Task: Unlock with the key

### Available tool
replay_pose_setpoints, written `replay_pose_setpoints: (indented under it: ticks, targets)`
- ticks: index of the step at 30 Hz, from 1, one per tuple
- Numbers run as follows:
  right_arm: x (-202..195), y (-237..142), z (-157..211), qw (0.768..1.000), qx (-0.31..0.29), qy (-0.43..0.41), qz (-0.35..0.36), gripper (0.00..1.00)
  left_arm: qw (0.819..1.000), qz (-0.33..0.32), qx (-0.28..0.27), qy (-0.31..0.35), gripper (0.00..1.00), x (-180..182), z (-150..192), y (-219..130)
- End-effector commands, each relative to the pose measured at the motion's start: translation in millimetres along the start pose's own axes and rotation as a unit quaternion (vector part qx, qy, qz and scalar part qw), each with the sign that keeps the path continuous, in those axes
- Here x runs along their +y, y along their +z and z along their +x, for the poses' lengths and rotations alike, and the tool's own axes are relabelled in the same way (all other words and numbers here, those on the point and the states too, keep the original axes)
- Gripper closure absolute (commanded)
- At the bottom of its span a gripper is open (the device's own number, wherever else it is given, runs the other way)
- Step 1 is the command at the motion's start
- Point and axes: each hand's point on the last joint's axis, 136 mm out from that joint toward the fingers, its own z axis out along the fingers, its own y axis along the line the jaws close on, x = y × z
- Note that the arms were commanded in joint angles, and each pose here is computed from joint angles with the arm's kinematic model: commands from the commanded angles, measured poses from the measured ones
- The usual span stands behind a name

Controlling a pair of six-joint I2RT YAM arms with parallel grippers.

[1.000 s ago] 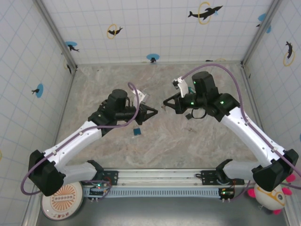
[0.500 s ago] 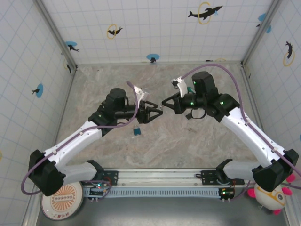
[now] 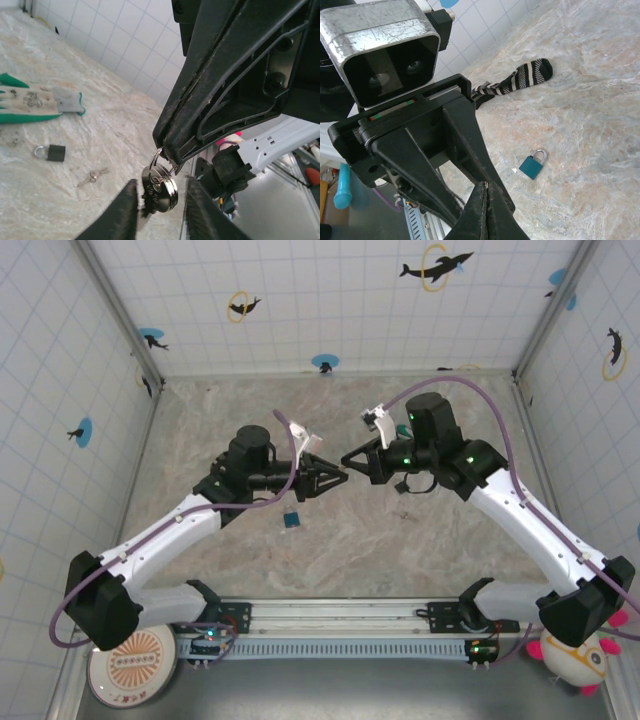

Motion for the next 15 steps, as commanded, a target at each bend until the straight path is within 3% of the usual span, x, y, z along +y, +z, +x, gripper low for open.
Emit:
replay_pose_setpoints:
  ticks: [1, 7, 15]
  targets:
    - [3.1, -2.3, -8.2, 1.0, -0.014, -0.011, -0.005, 1.0, 1.0, 0.009, 0.0, 0.013, 0.8, -9.1, -3.5, -3.9]
    - [0.8, -3.6, -8.0, 1.0, -0.017, -0.01, 0.001, 1.0, 1.0, -0.004, 0.013, 0.007, 0.88, -4.3, 4.4, -4.5]
    - [-1.4, -5.3, -6.5, 1.0, -0.017, -0.01, 0.007, 1.0, 0.999, -0.024, 0.027, 0.0, 0.87, 2.5, 13.8, -6.6]
